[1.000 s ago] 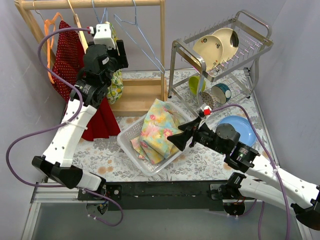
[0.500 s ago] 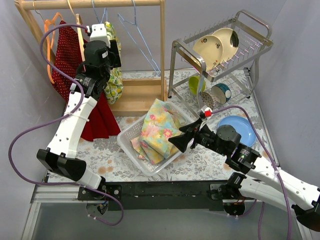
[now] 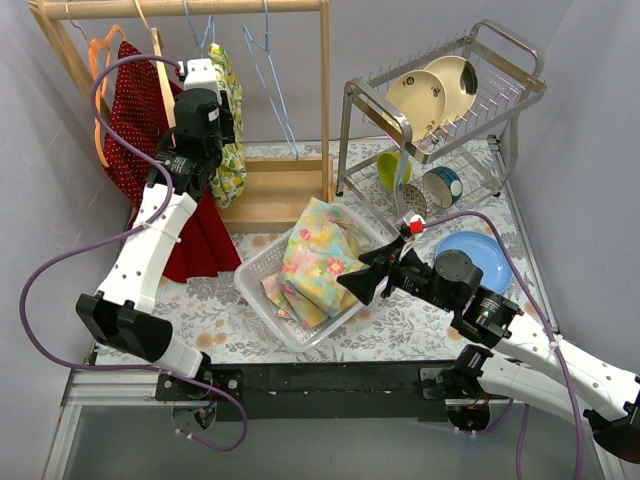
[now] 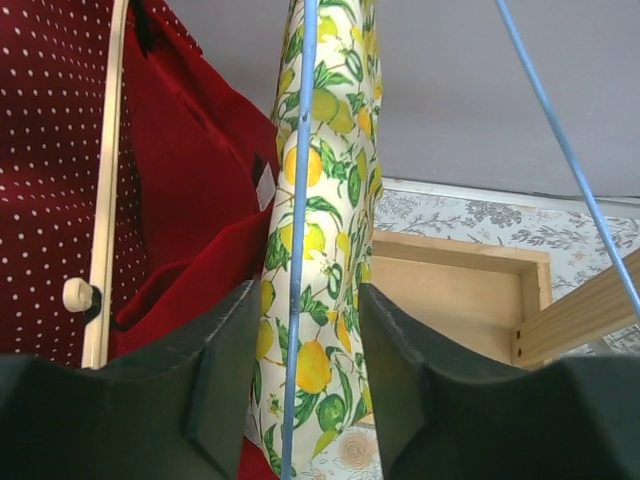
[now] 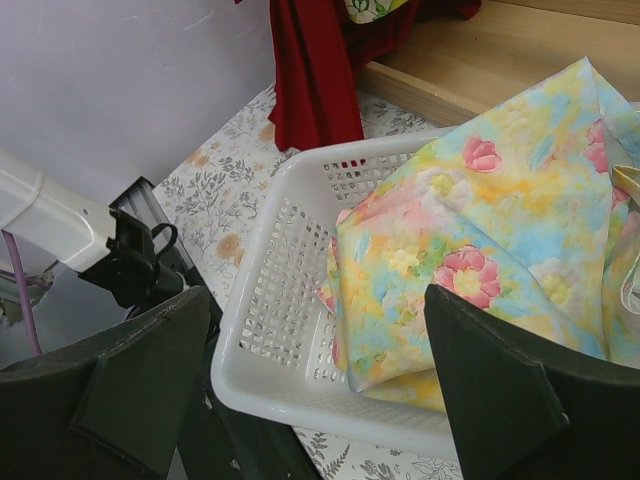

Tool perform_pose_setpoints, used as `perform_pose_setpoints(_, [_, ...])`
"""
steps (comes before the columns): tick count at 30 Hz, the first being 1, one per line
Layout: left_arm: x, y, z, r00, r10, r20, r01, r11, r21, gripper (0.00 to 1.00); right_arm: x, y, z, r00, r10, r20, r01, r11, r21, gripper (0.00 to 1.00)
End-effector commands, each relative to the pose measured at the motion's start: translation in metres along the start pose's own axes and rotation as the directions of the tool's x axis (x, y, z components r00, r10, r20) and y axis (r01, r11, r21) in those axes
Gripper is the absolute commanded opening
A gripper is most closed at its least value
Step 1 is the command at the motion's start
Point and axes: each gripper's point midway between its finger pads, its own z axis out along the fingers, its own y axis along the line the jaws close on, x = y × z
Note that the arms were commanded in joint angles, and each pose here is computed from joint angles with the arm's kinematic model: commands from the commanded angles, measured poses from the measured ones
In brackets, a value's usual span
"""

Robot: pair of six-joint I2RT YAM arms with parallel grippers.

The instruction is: Remove the skirt from the hanger

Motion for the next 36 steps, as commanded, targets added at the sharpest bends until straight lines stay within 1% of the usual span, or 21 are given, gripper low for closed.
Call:
perform_pose_setpoints(1, [0.009, 0.008, 0.007, 1.000, 0.023, -0.008, -0.024, 0.999, -0.033, 0.39, -0.005, 0.005, -0.003, 1.000, -0.012, 0.022, 0.012, 1.000, -0.022, 0.95])
perform_pose_setpoints(4, [0.010, 0.006, 0.007, 0.999, 0.032, -0.007, -0.032, 0.999, -0.020, 0.23, -0.005, 0.005, -0.003, 1.000, -0.012, 0.022, 0.012, 1.000, -0.022, 0.95])
perform_pose_setpoints(5, [0.008, 0.005, 0.007, 1.000, 0.031, 0.005, -0.031, 0.999, -0.015, 0.14, -0.005, 0.005, -0.003, 1.000, -0.013, 0.022, 0.014, 1.000, -0.022, 0.95])
perform_pose_setpoints(7, [0.001, 0.006, 0.003, 0.999, 0.025, 0.025, -0.024, 1.000, -0.006, 0.03, -0.005, 0.004, -0.003, 1.000, -0.013, 0.021, 0.013, 1.000, -0.020, 0.95])
perform_pose_setpoints(8, [-0.002, 0.005, 0.001, 0.999, 0.022, 0.036, -0.022, 1.000, -0.002, 0.00, -0.005, 0.005, -0.003, 1.000, -0.013, 0.024, 0.014, 1.000, -0.021, 0.95])
perform_pose_setpoints(13, [-0.023, 0.006, -0.008, 0.996, -0.008, 0.089, 0.006, 1.000, 0.017, 0.00, -0.003, 0.005, -0.001, 1.000, -0.011, 0.014, 0.011, 1.000, -0.023, 0.95])
perform_pose_setpoints(17, [-0.036, 0.000, -0.016, 0.992, -0.019, 0.123, 0.011, 0.998, 0.068, 0.00, -0.004, 0.006, 0.000, 1.000, -0.008, 0.014, 0.009, 1.000, -0.027, 0.95])
perform_pose_setpoints(20, [-0.048, 0.000, -0.024, 0.983, -0.052, 0.174, 0.036, 0.995, 0.092, 0.00, -0.008, 0.007, 0.000, 1.000, -0.012, 0.023, 0.013, 1.000, -0.026, 0.95])
perform_pose_setpoints(26, [-0.073, -0.005, -0.033, 0.969, -0.076, 0.235, 0.044, 0.989, 0.138, 0.00, -0.010, 0.004, 0.000, 1.000, -0.016, 0.025, 0.016, 1.000, -0.006, 0.95])
perform_pose_setpoints(30, [-0.082, -0.007, -0.039, 0.964, -0.097, 0.247, 0.056, 0.985, 0.165, 0.00, -0.013, 0.006, 0.000, 1.000, -0.013, 0.025, 0.013, 1.000, -0.011, 0.94])
perform_pose_setpoints(36, [-0.075, -0.001, -0.054, 0.964, -0.112, 0.241, 0.069, 0.981, 0.179, 0.00, -0.014, 0.007, 0.000, 1.000, -0.009, 0.011, 0.009, 1.000, -0.004, 0.94])
